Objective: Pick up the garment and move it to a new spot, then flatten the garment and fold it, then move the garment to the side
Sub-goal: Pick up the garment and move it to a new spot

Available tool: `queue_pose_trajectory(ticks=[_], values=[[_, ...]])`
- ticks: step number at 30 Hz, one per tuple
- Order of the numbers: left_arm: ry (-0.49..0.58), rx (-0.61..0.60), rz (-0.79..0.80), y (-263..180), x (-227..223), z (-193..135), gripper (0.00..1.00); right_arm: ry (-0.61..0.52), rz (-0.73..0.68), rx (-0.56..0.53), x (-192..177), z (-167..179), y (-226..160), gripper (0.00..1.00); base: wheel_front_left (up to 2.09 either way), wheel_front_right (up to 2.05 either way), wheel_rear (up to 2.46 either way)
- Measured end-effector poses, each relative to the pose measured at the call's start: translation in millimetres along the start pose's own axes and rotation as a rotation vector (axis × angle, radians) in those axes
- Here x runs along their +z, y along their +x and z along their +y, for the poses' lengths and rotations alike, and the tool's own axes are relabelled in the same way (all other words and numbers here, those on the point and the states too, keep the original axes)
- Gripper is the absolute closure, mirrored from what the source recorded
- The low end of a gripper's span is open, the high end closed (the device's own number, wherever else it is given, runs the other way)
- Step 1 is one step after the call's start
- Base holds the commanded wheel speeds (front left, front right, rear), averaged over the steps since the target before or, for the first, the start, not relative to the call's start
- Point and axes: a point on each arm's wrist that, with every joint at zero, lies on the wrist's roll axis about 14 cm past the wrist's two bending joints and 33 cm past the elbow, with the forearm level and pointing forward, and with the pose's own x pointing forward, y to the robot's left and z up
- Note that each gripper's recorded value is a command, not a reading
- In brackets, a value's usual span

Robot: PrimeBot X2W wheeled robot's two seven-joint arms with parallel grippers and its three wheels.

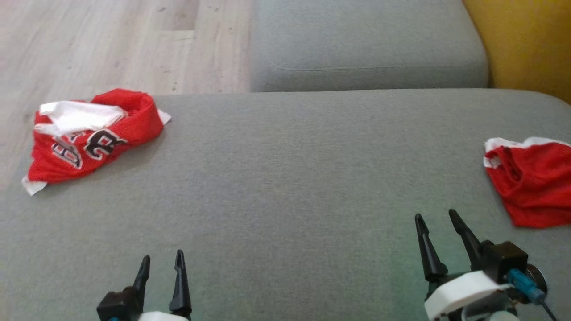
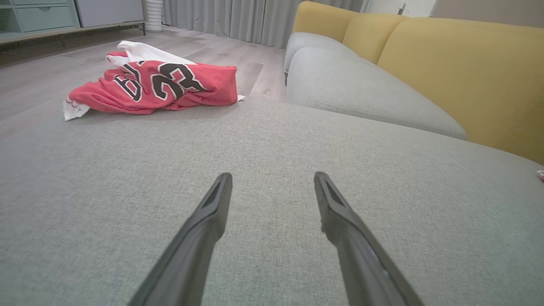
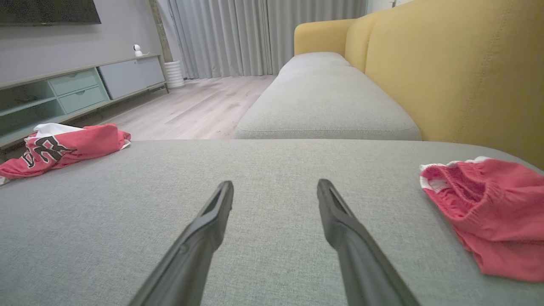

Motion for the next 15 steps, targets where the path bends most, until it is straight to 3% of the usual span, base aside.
queue_pose_trajectory(ticks=[8, 15], values=[[-0.013, 0.102, -0.041, -22.1, 6.3, 31.1, 0.0, -0.014, 0.052, 0.104, -14.5, 30.1, 8.4, 0.0, 0.0, 0.0, 0.0], [-0.024, 0.259, -0.102, -57.6, 19.0, 76.5, 0.0, -0.026, 0.065, 0.293, -15.2, 88.3, 27.8, 0.0, 0.0, 0.0, 0.0]])
